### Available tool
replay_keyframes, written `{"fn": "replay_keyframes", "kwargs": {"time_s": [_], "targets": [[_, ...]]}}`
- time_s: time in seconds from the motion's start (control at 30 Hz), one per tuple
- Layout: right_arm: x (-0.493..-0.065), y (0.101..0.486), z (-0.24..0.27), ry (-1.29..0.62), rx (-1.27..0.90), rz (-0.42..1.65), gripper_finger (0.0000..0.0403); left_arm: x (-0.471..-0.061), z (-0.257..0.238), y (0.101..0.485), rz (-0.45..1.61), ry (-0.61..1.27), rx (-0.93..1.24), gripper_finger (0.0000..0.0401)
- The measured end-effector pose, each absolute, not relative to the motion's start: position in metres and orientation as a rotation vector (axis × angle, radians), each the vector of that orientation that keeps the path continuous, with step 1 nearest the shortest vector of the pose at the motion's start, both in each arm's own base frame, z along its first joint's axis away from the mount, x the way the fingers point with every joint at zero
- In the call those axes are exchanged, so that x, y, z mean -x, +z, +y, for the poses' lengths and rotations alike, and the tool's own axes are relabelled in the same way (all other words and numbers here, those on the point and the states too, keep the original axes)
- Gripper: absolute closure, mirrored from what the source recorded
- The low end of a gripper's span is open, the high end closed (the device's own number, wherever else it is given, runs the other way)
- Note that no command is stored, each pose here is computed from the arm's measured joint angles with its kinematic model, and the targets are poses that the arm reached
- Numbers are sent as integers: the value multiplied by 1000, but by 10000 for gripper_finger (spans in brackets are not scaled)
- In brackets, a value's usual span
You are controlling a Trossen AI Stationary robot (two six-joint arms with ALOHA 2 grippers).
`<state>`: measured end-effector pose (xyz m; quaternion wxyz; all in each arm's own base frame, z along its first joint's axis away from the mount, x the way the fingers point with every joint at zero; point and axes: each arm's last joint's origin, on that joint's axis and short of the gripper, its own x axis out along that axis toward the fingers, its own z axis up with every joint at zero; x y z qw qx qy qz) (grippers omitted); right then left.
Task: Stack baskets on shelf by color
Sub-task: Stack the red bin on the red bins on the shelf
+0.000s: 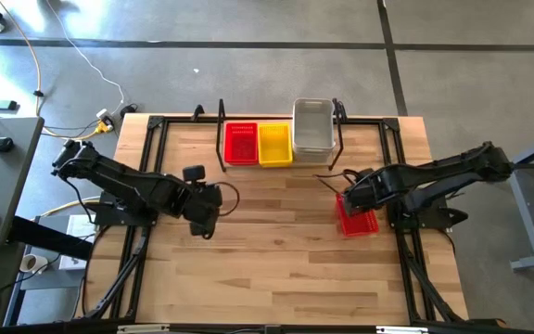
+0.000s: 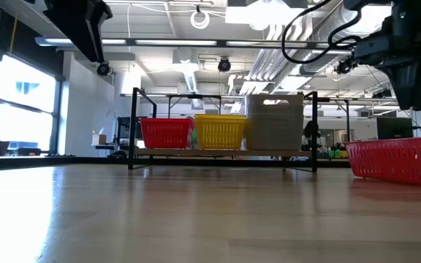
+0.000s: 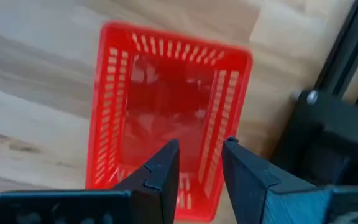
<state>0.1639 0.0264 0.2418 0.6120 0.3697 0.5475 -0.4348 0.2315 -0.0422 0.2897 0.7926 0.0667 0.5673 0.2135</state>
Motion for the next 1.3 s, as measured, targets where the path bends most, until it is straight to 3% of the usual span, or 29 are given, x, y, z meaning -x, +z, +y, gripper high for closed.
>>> {"fn": "replay_keyframes", "kwargs": {"time_s": [0.2, 0.6, 0.9, 1.3], "targets": [[-165, 241, 29, -1022, -981, 1279, 295, -244, -34, 291, 1143, 447, 6, 274], [-159, 237, 26, -1216, -966, 1249, 295, -270, -33, 303, 880, 365, 173, 274], [-150, 190, 26, -1270, -1017, 1308, 295, -275, -33, 306, 831, 343, 149, 274], [-153, 191, 27, -1293, -1019, 1261, 295, -275, -27, 307, 834, 347, 96, 274]]}}
